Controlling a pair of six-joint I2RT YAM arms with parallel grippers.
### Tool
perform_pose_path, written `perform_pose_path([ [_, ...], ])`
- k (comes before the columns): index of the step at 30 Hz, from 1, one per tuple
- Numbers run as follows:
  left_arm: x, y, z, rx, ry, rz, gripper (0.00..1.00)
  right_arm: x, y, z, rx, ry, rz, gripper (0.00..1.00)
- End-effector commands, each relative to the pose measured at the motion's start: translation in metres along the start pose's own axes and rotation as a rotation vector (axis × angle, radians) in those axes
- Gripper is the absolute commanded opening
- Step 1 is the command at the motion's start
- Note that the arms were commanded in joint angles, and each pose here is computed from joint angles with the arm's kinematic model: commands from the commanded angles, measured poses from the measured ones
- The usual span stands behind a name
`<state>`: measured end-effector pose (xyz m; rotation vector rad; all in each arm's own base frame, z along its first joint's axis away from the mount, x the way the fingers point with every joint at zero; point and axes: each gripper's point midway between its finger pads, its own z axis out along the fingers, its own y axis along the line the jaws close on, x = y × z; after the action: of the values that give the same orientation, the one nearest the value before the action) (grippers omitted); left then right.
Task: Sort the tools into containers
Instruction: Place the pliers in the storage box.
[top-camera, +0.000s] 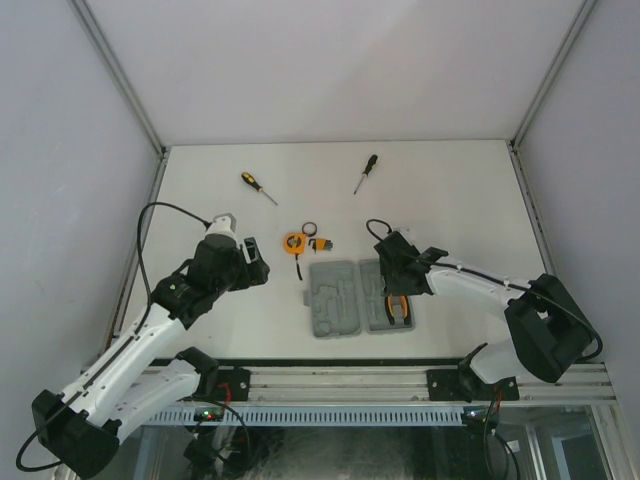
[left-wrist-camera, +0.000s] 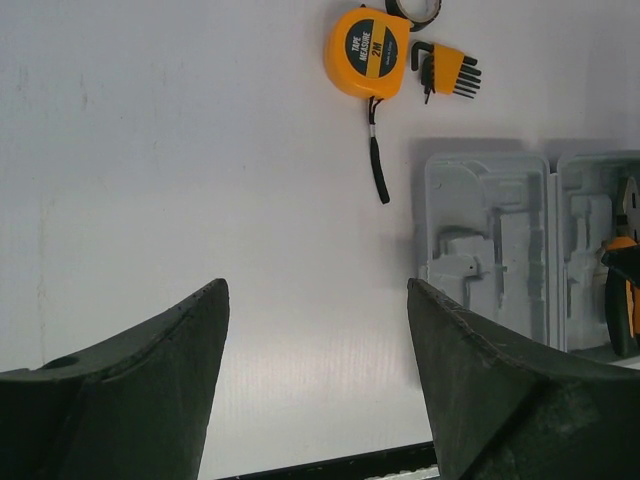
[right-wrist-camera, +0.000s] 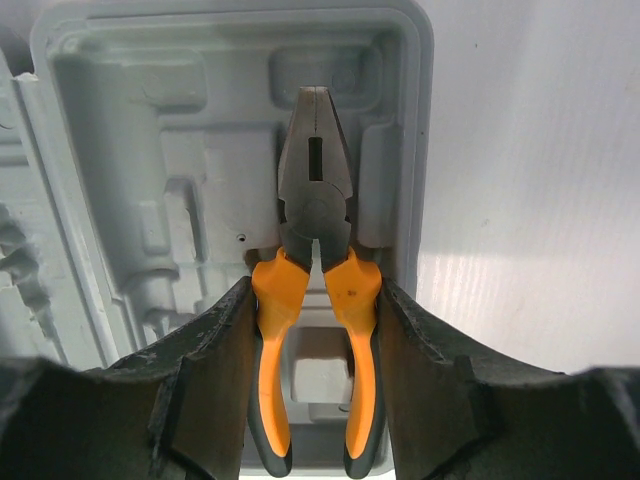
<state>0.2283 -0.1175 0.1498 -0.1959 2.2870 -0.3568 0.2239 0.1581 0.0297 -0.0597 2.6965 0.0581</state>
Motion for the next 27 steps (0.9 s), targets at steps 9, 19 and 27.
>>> perform_pose_path([
  [9,-0.001,-0.004,0.003,0.026,-0.017,-0.034,0.75,-0.011,0.004,-0.013,0.002,-0.054,-0.020,0.49],
  [19,0.001,-0.004,0.005,0.026,-0.011,-0.037,0.75,-0.020,0.007,-0.027,-0.030,-0.082,-0.030,0.63],
  [27,0.004,-0.004,0.007,0.027,-0.005,-0.043,0.75,-0.014,0.002,-0.030,-0.014,-0.057,-0.048,0.42],
])
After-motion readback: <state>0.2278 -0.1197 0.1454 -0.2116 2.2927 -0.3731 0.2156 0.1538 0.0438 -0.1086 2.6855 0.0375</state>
